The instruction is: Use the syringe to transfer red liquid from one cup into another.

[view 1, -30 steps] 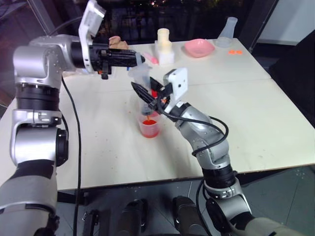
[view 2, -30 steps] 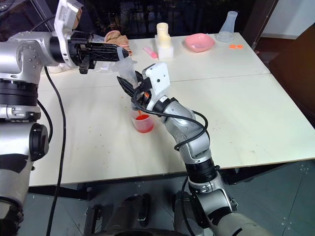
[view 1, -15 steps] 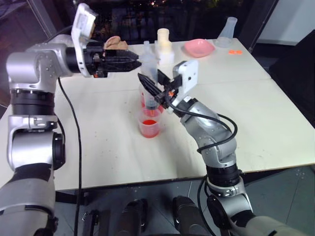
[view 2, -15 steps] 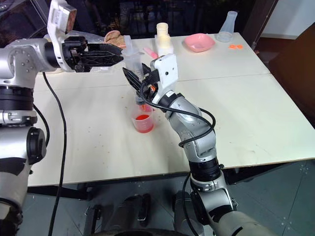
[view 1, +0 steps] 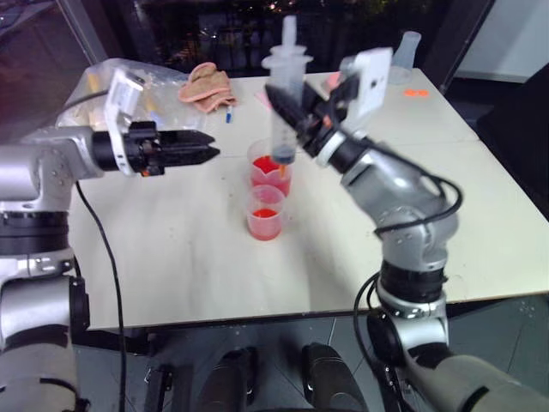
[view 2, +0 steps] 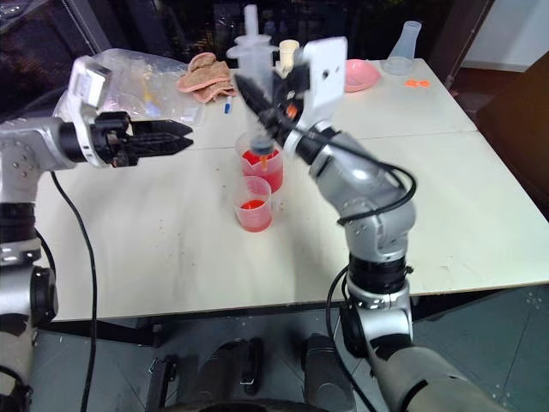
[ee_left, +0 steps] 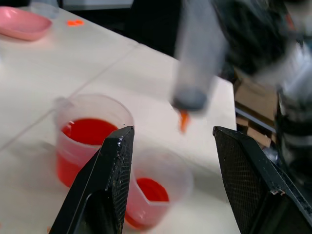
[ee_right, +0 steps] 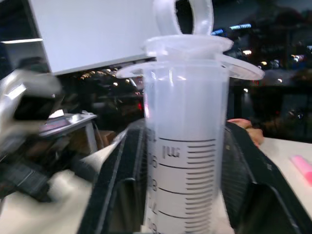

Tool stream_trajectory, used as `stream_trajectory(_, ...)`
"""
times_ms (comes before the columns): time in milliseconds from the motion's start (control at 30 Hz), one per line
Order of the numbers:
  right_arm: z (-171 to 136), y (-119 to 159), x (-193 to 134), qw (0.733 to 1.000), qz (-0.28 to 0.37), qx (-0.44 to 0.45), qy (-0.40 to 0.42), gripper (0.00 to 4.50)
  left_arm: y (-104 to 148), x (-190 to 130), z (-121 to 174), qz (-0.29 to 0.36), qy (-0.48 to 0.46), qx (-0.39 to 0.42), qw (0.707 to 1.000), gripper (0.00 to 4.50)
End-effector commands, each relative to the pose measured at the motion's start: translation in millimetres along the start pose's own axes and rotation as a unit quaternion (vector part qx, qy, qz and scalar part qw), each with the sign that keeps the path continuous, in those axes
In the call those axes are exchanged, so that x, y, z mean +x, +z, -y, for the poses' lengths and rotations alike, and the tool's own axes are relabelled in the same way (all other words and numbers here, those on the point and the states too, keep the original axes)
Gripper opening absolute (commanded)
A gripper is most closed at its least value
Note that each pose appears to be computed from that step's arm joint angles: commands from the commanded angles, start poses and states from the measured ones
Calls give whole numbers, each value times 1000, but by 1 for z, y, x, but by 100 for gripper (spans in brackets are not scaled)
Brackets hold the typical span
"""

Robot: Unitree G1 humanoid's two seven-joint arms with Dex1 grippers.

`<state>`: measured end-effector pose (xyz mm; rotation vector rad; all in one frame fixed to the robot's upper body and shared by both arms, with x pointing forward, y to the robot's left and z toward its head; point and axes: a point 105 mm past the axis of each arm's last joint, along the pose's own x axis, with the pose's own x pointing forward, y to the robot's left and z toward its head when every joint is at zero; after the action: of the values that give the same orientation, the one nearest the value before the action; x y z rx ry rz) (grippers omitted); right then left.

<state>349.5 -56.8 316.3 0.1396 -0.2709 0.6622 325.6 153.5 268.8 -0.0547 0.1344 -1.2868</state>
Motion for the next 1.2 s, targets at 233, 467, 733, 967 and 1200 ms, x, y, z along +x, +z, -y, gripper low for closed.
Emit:
stream_trajectory(233, 51, 6, 0, 970, -218, 15, -102, 136, -5, 17, 21, 27, -23, 30, 999, 273)
stream_trajectory(467, 66, -54, -4, 897, -421, -43, -129, 136, -20, 18, 25, 12, -17, 39, 999, 273)
stream_trajectory(733, 71, -109, -1, 868, -481, -59, -106, 136, -16, 16, 27, 21, -3, 53, 998, 273)
stream_trajectory(967, 89, -143, -12, 829, -538, -40, -148, 136, -20, 16, 27, 16, 9, 59, 998, 273)
stream_trajectory(1200, 107, -162, -22, 808, -555, -9, -197, 136, -19, 19, 28, 19, 13, 62, 998, 273)
